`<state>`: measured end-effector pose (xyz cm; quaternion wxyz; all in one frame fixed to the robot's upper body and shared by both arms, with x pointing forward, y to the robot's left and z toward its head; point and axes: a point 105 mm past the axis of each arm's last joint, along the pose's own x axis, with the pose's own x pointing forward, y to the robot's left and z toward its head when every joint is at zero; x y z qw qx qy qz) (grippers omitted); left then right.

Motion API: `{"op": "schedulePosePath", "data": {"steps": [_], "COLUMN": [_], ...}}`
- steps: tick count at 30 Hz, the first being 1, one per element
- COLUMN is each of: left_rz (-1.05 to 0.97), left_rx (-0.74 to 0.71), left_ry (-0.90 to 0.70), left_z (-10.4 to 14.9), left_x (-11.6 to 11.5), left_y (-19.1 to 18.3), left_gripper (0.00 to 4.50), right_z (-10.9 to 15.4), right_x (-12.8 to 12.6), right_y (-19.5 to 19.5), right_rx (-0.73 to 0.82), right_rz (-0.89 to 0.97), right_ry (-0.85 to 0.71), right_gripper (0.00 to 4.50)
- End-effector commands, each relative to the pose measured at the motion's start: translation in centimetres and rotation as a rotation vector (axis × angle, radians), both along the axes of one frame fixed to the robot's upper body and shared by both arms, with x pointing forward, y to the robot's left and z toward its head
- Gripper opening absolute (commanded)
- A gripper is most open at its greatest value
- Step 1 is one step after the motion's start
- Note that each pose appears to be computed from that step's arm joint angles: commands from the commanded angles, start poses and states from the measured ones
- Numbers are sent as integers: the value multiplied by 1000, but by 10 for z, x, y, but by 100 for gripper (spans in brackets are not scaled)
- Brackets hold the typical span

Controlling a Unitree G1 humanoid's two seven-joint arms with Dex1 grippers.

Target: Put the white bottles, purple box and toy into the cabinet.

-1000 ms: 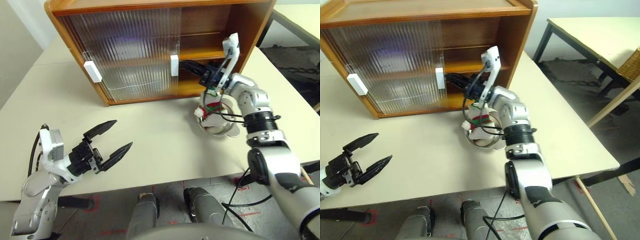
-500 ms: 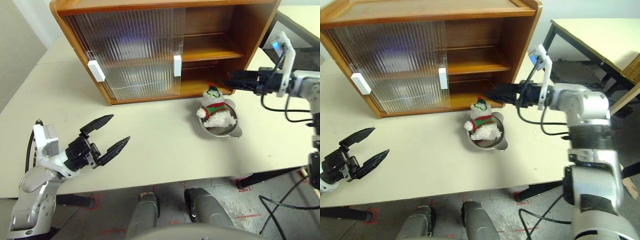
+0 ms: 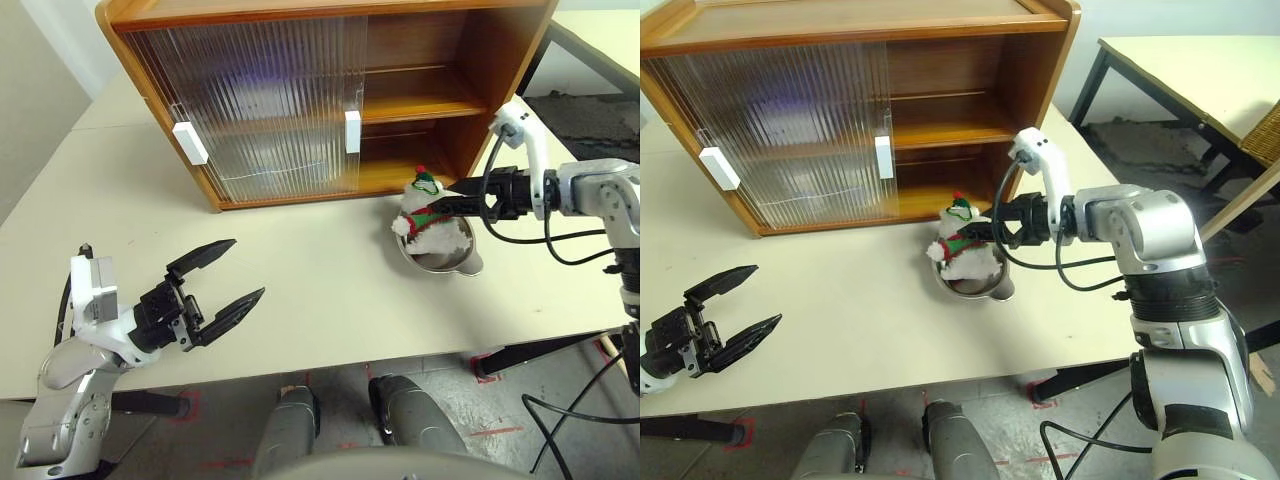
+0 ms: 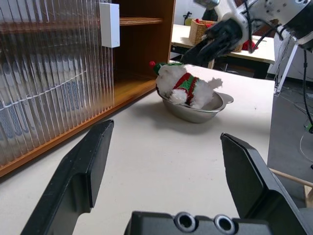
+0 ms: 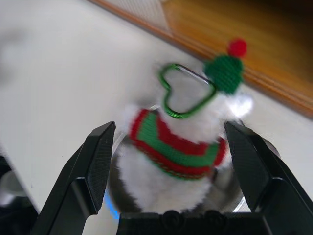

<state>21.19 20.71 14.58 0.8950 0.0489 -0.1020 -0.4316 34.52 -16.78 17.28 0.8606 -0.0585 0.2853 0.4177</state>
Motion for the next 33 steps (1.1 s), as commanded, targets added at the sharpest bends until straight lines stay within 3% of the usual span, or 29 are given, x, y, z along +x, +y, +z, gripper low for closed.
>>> {"op": "schedulePosePath", "data": {"steps": [1,10,20,29,33], "left_rz": [-15,-18,3,13,15], "left_rx": [11,16,40,47,46], "left_ry": [3,-6,-17,-26,-29], "left_z": [1,2,2,3,3], "left_x": [-3,-3,-8,-9,-9], "left_y": [-1,0,7,9,9], "left_gripper": [450,450,450,450,450], "right_z": [-11,-23,-37,-23,-12], "right_x": [1,-10,6,11,10], "right_y": [-5,11,20,14,10], "right_rx": [-66,-32,18,38,66], "right_rz": [-40,-21,-131,-130,-114], "right_ry": [24,113,103,73,67], "right_gripper": [447,447,447,125,41]}}
